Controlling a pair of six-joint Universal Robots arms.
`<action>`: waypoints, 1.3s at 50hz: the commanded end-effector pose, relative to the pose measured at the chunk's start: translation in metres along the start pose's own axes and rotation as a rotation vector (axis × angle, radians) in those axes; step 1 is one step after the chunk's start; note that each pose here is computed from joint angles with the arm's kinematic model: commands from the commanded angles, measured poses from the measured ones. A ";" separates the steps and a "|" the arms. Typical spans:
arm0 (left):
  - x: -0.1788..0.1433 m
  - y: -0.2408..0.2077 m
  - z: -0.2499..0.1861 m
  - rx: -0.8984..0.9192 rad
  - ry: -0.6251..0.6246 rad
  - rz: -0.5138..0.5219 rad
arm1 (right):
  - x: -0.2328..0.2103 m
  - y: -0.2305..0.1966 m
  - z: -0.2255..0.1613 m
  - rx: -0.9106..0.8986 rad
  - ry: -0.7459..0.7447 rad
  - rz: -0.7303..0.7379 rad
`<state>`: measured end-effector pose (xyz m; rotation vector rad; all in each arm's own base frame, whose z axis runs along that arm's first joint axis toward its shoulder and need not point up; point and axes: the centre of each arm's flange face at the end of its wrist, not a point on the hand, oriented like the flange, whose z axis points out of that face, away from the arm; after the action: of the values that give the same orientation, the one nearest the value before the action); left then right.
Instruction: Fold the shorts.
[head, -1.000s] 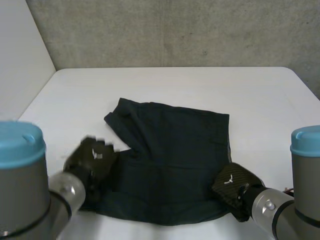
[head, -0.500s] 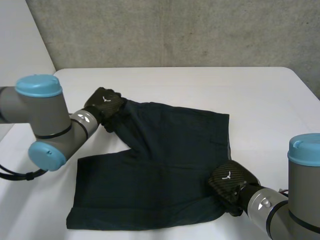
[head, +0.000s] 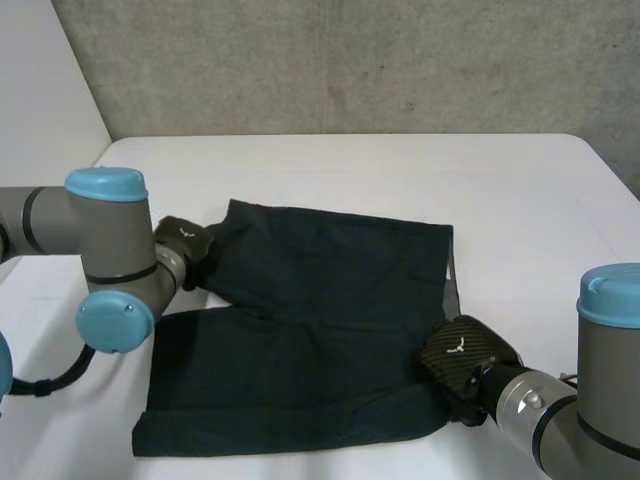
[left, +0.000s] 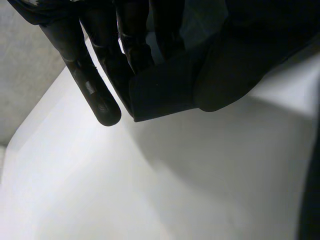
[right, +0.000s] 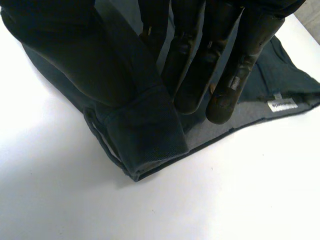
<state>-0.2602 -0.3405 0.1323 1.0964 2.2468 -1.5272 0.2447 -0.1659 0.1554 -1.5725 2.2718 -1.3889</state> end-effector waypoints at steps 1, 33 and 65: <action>0.009 0.002 -0.007 -0.029 -0.016 0.015 | 0.000 0.000 0.000 0.002 0.001 0.009; 0.029 0.026 -0.206 -0.082 0.210 -0.229 | 0.017 -0.009 0.010 0.077 0.077 0.198; -0.003 -0.055 -0.107 0.196 0.030 -0.190 | 0.071 -0.069 0.040 0.267 0.229 0.137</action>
<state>-0.2445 -0.2097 0.1930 0.9763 2.4850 -1.6604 0.2601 -0.2105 0.1864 -1.2484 2.2286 -1.6456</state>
